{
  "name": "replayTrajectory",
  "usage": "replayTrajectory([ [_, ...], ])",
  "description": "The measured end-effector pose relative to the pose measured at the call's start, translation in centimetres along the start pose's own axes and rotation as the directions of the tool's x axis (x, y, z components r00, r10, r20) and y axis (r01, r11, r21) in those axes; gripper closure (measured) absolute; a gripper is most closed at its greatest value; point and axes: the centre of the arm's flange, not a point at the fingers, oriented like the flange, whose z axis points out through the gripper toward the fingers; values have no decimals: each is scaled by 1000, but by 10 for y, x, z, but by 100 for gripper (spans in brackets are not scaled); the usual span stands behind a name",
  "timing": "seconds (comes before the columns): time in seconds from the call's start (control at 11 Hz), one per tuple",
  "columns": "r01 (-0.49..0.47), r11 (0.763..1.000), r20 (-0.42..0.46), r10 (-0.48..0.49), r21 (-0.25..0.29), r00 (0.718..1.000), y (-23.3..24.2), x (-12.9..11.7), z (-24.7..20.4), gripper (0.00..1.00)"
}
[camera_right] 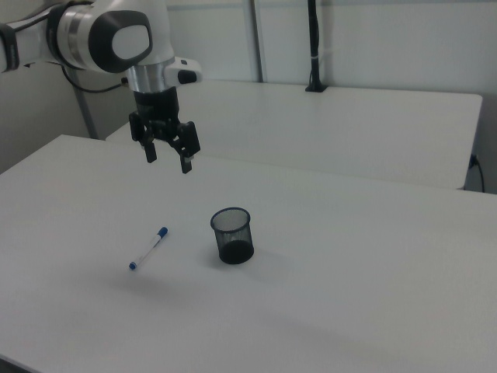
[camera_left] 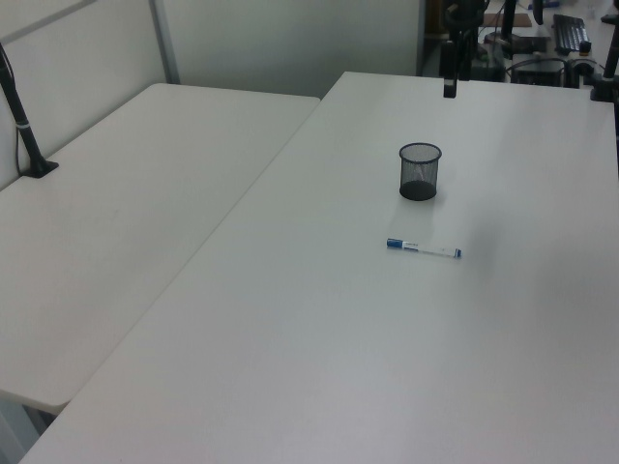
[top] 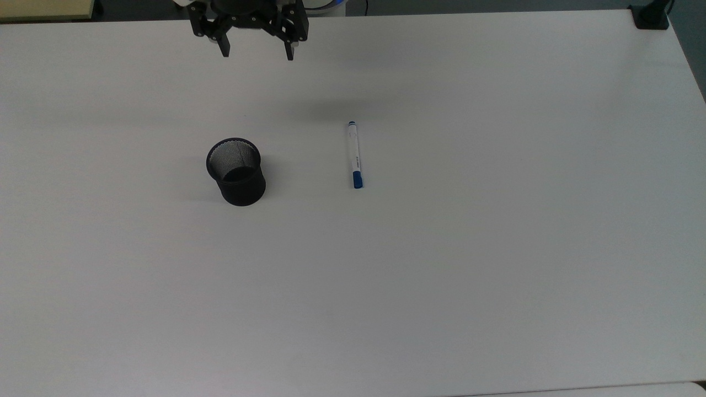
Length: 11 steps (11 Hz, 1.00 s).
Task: Insert the marker
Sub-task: 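Move the open gripper over the white blue-capped marker and lower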
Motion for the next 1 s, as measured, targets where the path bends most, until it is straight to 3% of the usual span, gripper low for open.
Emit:
replayTrajectory([
  [0.54,45,999,23,-45,-16,999,-35,40,70,0],
  [1.0,120,992,164,-112,-44,980,-108,54,167,2],
])
